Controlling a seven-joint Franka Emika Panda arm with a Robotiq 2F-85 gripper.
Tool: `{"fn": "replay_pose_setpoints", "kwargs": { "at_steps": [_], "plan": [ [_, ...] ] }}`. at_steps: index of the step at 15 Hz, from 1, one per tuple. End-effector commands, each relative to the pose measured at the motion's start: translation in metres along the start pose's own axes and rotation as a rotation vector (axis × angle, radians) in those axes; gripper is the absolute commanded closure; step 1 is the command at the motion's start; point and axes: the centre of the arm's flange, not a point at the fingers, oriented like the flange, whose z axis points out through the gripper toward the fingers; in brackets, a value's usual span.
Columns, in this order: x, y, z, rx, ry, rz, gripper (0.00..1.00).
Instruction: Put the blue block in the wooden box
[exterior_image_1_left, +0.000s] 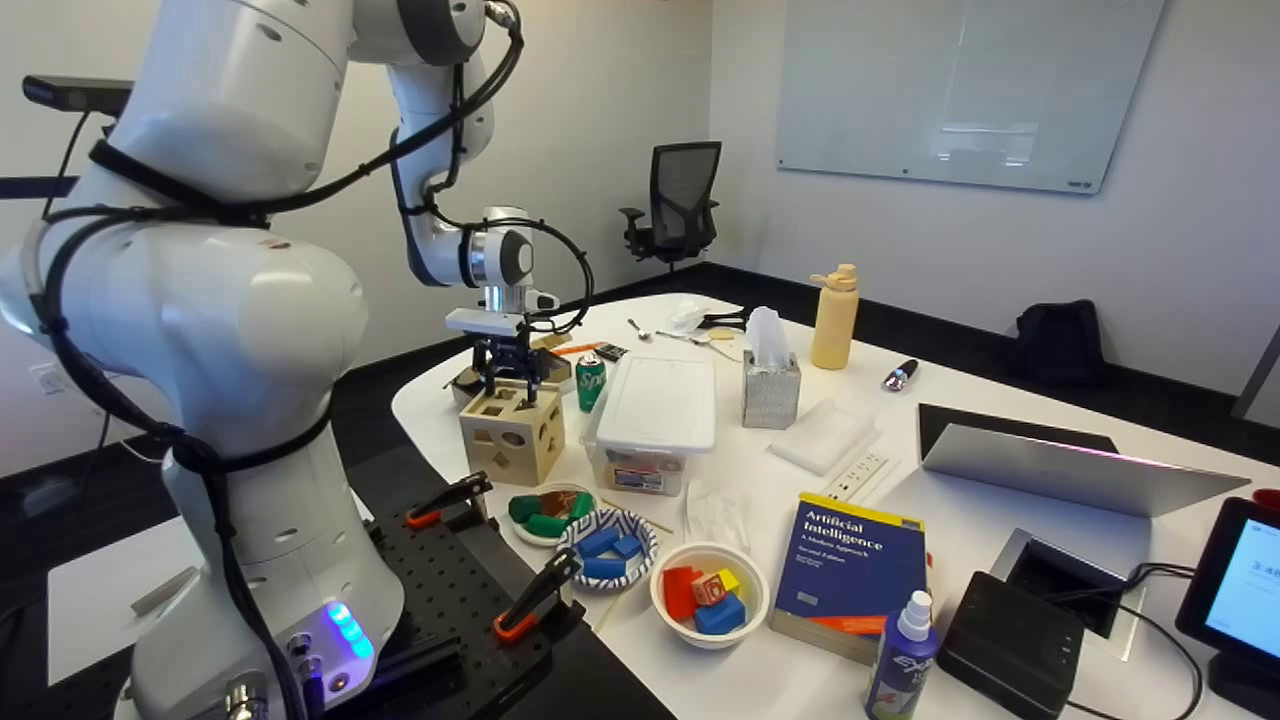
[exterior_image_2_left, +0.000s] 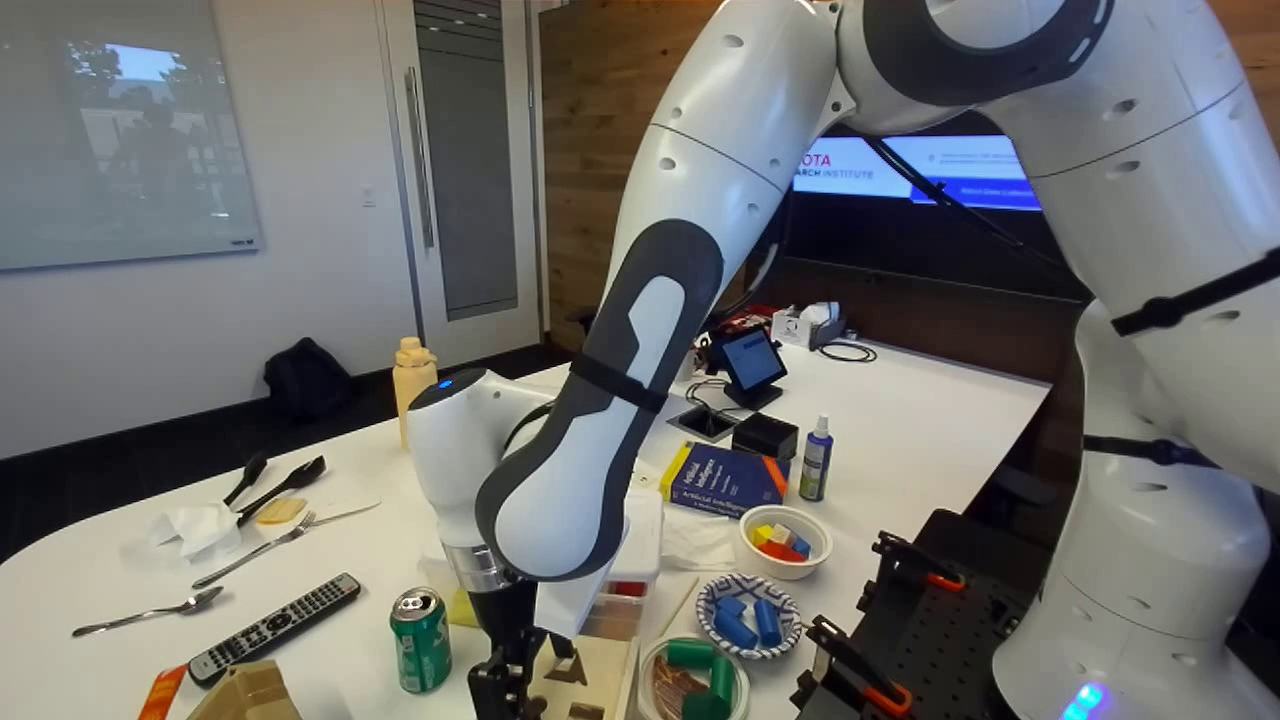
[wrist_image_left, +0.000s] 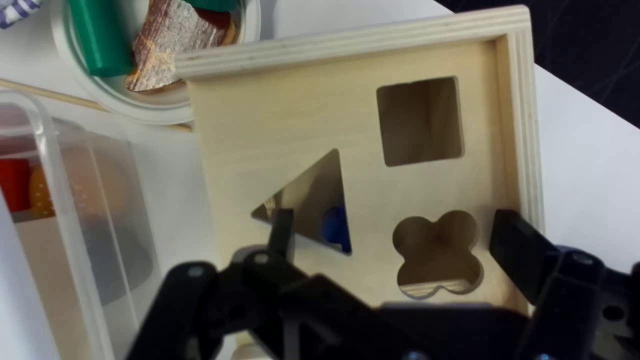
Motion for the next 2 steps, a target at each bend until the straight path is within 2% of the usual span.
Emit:
{"fn": "replay_pose_setpoints", "kwargs": {
  "at_steps": [1,2],
  "plan": [
    [-0.0053,0.0005,-0.0232,-0.001,0.003,-0.004,0.0],
    [-0.0071,-0.0003,-0.028,0.0,0.008,-0.002,0.0]
  ]
}}
